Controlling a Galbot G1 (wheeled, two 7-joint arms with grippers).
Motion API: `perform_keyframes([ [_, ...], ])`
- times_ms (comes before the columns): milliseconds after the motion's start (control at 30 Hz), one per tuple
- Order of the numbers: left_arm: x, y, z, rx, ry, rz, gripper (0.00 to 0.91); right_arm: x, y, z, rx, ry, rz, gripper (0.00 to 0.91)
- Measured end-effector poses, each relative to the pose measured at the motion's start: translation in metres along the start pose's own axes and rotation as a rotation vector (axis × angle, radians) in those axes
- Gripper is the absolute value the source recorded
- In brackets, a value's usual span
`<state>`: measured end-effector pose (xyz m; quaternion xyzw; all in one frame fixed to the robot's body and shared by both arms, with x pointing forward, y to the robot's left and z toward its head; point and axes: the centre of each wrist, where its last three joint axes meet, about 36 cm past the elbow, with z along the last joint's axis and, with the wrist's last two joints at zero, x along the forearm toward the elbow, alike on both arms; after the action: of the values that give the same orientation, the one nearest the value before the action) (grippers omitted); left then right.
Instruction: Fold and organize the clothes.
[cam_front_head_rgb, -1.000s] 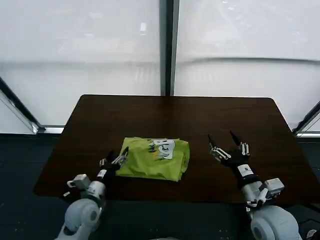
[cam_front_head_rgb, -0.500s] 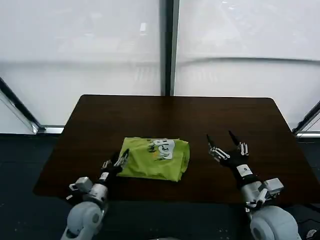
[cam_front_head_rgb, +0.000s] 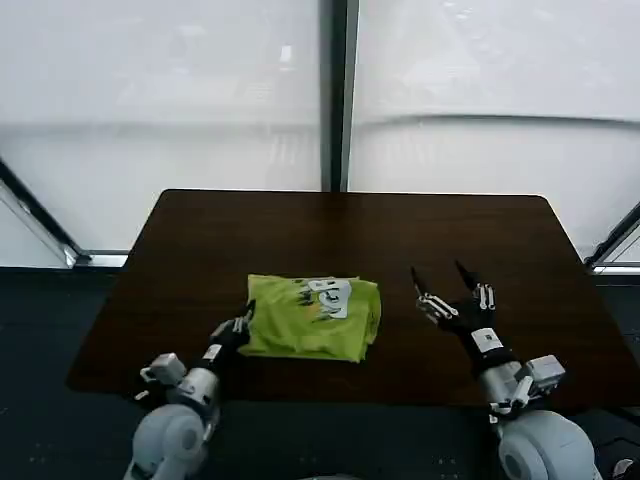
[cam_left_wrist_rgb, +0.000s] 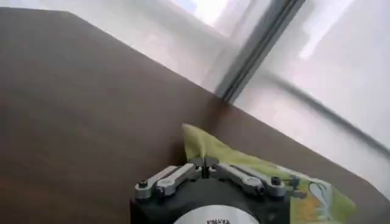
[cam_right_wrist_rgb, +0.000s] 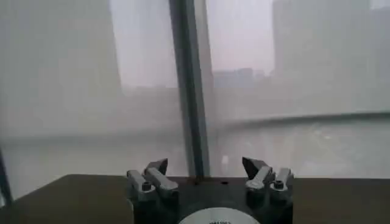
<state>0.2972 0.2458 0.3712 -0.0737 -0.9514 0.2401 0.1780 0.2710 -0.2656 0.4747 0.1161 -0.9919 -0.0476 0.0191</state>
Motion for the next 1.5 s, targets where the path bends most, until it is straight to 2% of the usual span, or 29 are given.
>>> perform_keyframes([
  [333, 0.021, 0.029, -0.046, -0.238, -0.058, -0.096, 0.0, -0.01, 0.006, 0.01, -0.018, 0.008, -0.011, 0.878],
  [600, 0.058, 0.053, -0.116, -0.41, -0.162, -0.195, 0.0, -0.02, 0.008, 0.02, -0.042, 0.013, -0.017, 0.878],
  [733, 0.078, 0.047, -0.147, -0.475, -0.206, -0.226, 0.0, -0.021, 0.007, 0.023, -0.046, 0.018, -0.01, 0.878],
  [833, 0.084, 0.027, -0.157, -0.467, -0.223, -0.224, 0.0, -0.019, 0.006, 0.023, -0.041, 0.022, -0.005, 0.878],
  [900, 0.081, 0.013, -0.152, -0.408, -0.199, -0.213, 0.0, -0.017, 0.006, 0.023, -0.036, 0.025, -0.001, 0.878],
  [1000, 0.069, -0.012, -0.128, -0.268, -0.109, -0.163, 0.0, -0.012, 0.004, 0.019, -0.025, 0.026, 0.01, 0.878],
  [1133, 0.047, -0.052, -0.089, -0.068, 0.007, -0.042, 0.0, -0.008, 0.004, 0.023, -0.01, 0.039, 0.023, 0.878],
  [1333, 0.0, -0.115, -0.022, 0.097, 0.125, 0.119, 0.0, -0.008, 0.012, 0.038, 0.001, 0.069, 0.03, 0.878],
  [1367, -0.009, -0.126, -0.012, 0.11, 0.136, 0.148, 0.322, -0.009, 0.014, 0.04, -0.002, 0.078, 0.027, 0.878],
  [1400, -0.019, -0.136, -0.001, 0.122, 0.148, 0.169, 0.878, -0.009, 0.015, 0.041, -0.005, 0.086, 0.022, 0.878],
  [1500, -0.041, -0.159, 0.03, 0.144, 0.198, 0.2, 0.878, -0.01, 0.016, 0.04, -0.009, 0.11, 0.006, 0.878],
])
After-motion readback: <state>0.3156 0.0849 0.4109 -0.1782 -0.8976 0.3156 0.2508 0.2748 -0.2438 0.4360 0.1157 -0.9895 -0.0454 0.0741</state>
